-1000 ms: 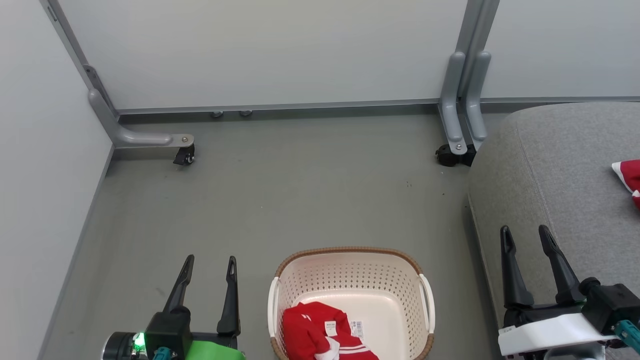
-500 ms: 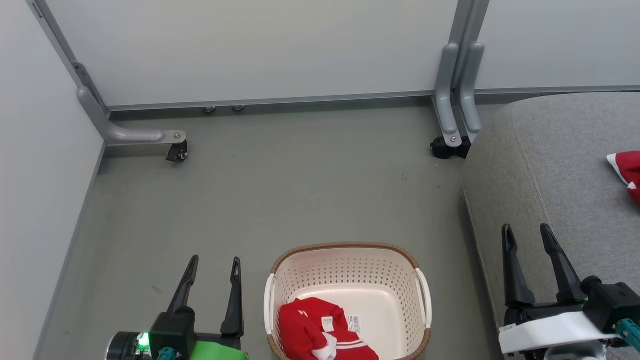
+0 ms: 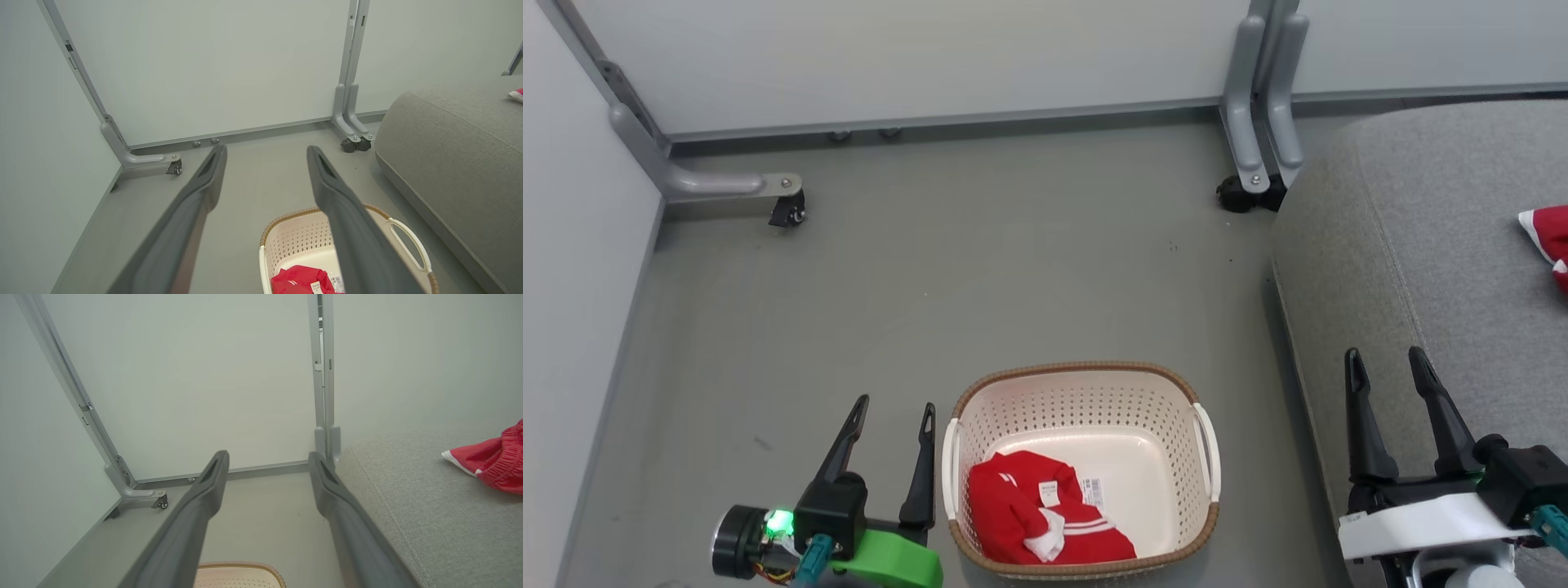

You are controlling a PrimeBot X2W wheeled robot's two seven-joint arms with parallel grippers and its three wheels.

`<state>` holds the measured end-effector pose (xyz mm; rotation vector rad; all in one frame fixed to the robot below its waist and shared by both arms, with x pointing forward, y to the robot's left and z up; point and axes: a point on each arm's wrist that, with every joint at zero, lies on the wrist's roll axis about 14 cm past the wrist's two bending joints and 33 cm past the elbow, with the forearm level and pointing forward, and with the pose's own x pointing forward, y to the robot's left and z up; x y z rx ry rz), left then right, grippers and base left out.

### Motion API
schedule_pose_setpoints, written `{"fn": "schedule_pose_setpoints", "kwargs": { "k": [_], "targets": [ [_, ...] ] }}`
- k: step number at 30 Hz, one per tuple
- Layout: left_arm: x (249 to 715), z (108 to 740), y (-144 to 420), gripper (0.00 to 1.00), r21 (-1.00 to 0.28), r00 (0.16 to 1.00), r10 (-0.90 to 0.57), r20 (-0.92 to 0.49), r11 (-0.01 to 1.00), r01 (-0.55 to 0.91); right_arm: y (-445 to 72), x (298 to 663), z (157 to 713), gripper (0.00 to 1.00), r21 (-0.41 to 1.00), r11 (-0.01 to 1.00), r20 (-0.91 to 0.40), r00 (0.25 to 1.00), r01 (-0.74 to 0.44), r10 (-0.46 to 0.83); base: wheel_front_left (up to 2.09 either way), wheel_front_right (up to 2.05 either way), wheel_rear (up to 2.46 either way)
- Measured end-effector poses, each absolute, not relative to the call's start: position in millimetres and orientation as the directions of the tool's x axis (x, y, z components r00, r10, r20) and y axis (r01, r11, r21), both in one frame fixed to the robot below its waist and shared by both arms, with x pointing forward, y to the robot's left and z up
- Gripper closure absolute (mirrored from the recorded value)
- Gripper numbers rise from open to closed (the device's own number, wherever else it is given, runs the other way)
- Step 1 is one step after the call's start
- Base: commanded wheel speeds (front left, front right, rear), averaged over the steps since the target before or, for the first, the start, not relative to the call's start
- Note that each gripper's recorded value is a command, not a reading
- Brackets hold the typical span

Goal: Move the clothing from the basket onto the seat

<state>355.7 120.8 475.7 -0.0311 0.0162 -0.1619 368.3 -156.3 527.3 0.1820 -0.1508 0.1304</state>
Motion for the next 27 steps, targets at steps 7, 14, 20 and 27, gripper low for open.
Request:
{"fn": "schedule_pose_setpoints", "kwargs": {
  "k": [7, 14, 20, 27],
  "targets": [
    [389.1, 432.2, 106.8, 0.0, 0.062, 0.955, -0.259, -0.145, 0.961, 0.27, -166.7, 393.9, 514.1, 0.0, 0.173, 0.979, 0.131, 0.988, -0.105, 0.083, 0.0, 0.0, 0.0],
    [416.8, 357.9, 86.6, 0.0, 0.185, 0.836, -0.399, -0.376, 0.852, 0.49, -174.9, 416.2, 481.3, 0.0, 0.198, 0.978, 0.052, 0.997, -0.064, 0.055, 0.0, 0.0, 0.0],
    [417.2, 283.4, 71.0, 0.0, 0.203, 0.621, -0.436, -0.651, 0.688, 0.696, -173.6, 432.9, 456.4, 0.0, 0.227, 0.972, 0.001, 0.998, -0.055, 0.056, 0.0, 0.0, 0.0],
    [410.1, 219.3, 52.3, 0.0, 0.157, 0.392, -0.418, -0.82, 0.495, 0.855, -175.2, 444.7, 421.7, 0.0, 0.244, 0.969, -0.075, 0.996, -0.032, 0.052, 0.0, 0.0, 0.0]
  ]
}}
